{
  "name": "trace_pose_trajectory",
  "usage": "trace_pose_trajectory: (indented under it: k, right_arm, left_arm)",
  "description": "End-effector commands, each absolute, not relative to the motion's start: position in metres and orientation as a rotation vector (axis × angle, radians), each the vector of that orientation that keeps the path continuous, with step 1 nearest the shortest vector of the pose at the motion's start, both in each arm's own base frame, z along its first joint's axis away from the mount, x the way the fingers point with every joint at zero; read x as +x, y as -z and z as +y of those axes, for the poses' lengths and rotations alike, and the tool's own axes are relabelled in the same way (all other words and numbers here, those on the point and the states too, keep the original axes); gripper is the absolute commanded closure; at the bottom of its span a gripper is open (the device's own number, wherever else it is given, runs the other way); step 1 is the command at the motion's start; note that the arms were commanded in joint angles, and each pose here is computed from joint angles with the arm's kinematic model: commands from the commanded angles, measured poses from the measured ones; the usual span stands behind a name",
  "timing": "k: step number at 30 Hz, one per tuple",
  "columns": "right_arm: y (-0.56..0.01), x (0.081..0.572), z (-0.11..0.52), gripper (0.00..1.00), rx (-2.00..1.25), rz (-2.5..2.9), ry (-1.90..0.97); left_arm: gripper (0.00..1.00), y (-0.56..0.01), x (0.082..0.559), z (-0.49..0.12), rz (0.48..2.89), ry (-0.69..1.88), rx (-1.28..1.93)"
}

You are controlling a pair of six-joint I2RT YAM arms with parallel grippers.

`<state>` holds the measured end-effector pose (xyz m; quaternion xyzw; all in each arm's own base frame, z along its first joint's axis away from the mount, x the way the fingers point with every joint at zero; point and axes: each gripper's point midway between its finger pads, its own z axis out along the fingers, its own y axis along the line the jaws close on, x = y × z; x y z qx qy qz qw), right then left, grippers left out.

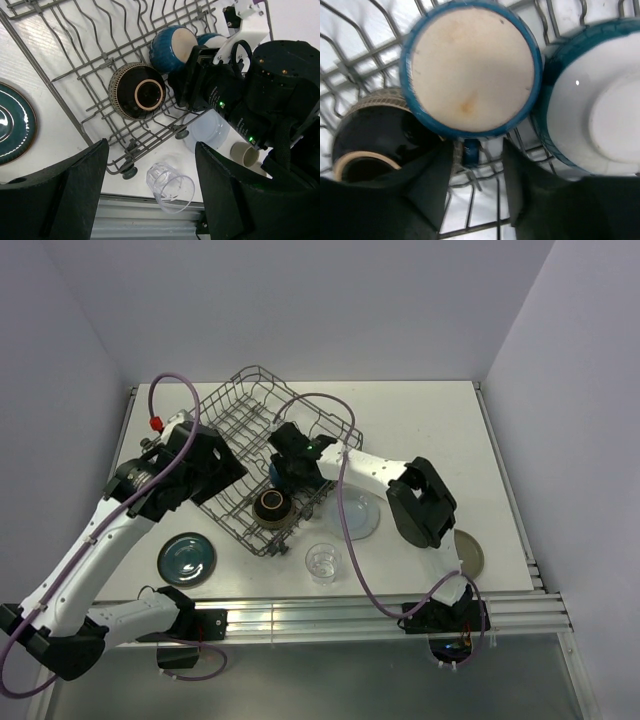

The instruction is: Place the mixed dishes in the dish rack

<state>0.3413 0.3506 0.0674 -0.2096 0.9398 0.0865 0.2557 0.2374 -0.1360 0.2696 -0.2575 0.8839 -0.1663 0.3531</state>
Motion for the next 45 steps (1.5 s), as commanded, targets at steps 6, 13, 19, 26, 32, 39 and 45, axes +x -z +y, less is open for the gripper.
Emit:
trace_pose_trajectory:
  k: [6, 13, 19, 26, 32, 39, 45]
  right_arm:
    - [-0.123, 0.335, 0.34, 0.13, -0.471, 2.41, -0.294]
    - [-0.231, 0.337, 0.278, 0.11, -0.181, 2.275, -0.294]
    - [-0.2, 0.33, 0.15, 0.18, 0.173, 2.405, -0.215]
    - [-0.144, 0.274, 0.071, 0.23, 0.436, 2.485, -0.154]
    - [-0.154, 0.253, 0.037, 0.23, 0.651, 2.367, -0.156]
    - [-0.125, 0.235, 0.042, 0.26, 0.622, 2.47, -0.211]
    - [-0.112, 0.224, 0.04, 0.35, 0.695, 2.516, -0.185]
  left_arm:
    - [0.28, -0.277, 0.252, -0.16, 2.319, 0.503, -0.576]
    - [0.34, -0.274, 0.263, -0.189, 2.384, 0.565, -0.5]
    - [0.39, -0.267, 0.263, -0.253, 2.476, 0.673, -0.278]
    - [0.4, -0.252, 0.252, -0.346, 2.594, 0.738, 0.073]
    - [0.42, -0.228, 0.263, -0.398, 2.656, 0.766, 0.198]
    - [0.43, -0.219, 0.266, -0.422, 2.687, 0.797, 0.221]
    - [0.43, -0.222, 0.259, -0.415, 2.687, 0.811, 0.212]
